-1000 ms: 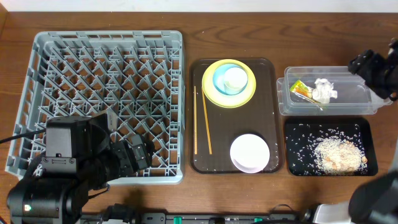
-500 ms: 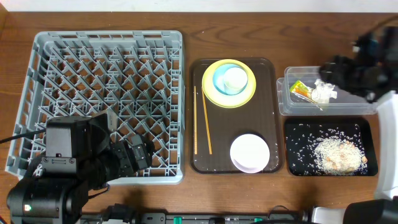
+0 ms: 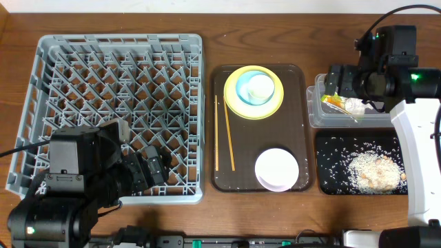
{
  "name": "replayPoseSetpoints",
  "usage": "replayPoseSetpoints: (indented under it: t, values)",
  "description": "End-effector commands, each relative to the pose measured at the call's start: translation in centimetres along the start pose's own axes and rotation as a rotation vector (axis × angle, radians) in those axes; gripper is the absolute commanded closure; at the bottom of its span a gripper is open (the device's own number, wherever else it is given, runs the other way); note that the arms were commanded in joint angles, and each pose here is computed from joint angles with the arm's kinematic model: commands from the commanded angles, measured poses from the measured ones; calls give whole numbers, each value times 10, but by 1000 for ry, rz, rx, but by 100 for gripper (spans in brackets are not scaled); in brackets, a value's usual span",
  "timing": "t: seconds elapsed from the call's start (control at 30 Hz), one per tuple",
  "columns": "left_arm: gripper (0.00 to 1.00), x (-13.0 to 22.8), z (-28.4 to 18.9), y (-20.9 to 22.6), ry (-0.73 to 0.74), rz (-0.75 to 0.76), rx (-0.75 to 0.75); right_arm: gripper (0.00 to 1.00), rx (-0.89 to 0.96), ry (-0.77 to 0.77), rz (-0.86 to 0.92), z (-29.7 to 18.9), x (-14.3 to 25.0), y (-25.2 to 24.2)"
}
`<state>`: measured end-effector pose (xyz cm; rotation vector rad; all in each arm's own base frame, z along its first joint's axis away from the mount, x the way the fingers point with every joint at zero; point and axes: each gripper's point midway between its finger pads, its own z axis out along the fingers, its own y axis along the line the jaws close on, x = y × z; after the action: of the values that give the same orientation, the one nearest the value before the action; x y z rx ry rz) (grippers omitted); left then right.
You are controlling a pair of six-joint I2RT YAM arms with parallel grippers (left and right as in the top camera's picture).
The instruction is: Sort waste into correct bins and load items into the dishwasher rack
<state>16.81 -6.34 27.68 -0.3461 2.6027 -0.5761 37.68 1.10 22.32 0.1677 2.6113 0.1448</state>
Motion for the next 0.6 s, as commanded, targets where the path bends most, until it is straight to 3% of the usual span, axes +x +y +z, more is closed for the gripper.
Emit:
replayPoseSetpoints:
  t: [0.0, 0.3, 0.47, 0.57]
  values:
    - [2, 1, -1, -2, 3, -6, 11, 1, 18, 7, -20, 2, 1, -1]
    - [2, 0, -1, -3, -2, -5, 13, 1, 17, 7, -20, 2, 1, -1]
    - [2, -22, -2, -11, -91, 17, 42, 1, 17, 7, -20, 2, 1, -1]
    - [2, -34, -1, -16, -121, -73, 67, 1, 17, 7, -20, 2, 1, -1]
